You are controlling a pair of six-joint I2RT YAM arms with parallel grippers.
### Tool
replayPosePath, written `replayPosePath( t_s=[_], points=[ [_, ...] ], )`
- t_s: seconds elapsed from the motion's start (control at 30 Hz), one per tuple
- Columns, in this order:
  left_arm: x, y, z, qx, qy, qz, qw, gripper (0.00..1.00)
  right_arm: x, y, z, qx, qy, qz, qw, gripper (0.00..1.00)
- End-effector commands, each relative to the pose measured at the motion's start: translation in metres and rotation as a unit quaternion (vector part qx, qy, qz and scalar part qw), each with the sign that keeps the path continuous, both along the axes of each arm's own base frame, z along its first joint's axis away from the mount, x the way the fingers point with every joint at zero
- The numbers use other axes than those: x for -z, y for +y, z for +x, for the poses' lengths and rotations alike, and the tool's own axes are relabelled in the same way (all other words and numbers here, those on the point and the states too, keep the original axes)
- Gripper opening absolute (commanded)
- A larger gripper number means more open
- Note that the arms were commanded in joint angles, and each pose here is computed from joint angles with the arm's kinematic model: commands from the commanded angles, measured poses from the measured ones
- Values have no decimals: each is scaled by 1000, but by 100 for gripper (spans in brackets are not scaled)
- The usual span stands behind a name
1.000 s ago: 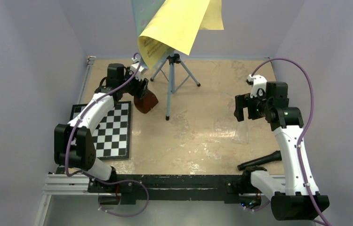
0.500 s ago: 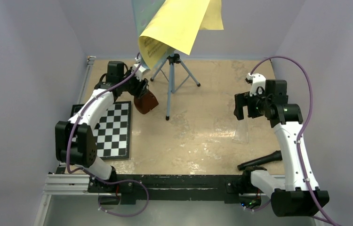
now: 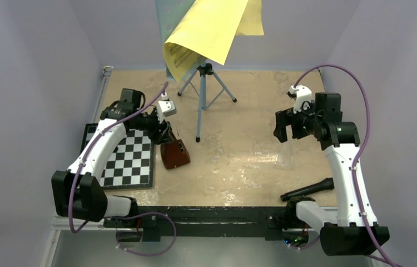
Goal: Pack up the instrument practice props
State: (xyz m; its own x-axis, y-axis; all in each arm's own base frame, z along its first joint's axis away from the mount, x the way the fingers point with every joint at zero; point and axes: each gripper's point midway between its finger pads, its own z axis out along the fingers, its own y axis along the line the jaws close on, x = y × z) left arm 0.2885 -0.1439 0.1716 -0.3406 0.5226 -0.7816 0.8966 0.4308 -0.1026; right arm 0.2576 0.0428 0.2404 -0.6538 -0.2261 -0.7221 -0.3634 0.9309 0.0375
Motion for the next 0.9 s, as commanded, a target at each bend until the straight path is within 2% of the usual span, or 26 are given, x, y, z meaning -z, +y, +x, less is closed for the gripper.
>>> replayPosePath(
  t_s=[0.0, 0.17, 0.23, 0.33, 0.43, 0.57, 0.6, 0.67, 0.77, 0.87],
  points=[
    [-20, -23, -47, 140, -49, -55, 987, 0, -20, 26, -6, -78, -32, 40, 996, 95],
    [-14, -42, -86, 267, -85, -57, 958, 0, -16, 33, -16, -94, -23, 57, 994, 96],
    [-13, -50, -94, 320, -122, -53, 938, 0, -13, 32, -19, -90, -14, 58, 994, 96],
    [-12, -57, -99, 377, -170, -57, 909, 0, -11, 31, -23, -88, -11, 55, 995, 96],
    [-17, -67, -86, 405, -196, -62, 891, 0, -10, 33, -28, -97, -14, 57, 994, 96],
    [-38, -83, -81, 454, -168, -118, 867, 3, -12, 49, -44, -166, -23, 76, 983, 96],
    [-48, -87, -81, 474, -173, -137, 852, 3, -12, 51, -46, -175, -33, 77, 981, 96],
    [-55, -98, -73, 469, -163, -162, 853, 0, -12, 53, -47, -181, -43, 78, 979, 96],
    [-48, -104, -75, 512, -195, -144, 824, 0, -11, 54, -50, -192, -43, 76, 978, 95],
    [-43, -110, -75, 522, -188, -142, 820, 0, -9, 60, -53, -216, -49, 84, 972, 94]
  ],
)
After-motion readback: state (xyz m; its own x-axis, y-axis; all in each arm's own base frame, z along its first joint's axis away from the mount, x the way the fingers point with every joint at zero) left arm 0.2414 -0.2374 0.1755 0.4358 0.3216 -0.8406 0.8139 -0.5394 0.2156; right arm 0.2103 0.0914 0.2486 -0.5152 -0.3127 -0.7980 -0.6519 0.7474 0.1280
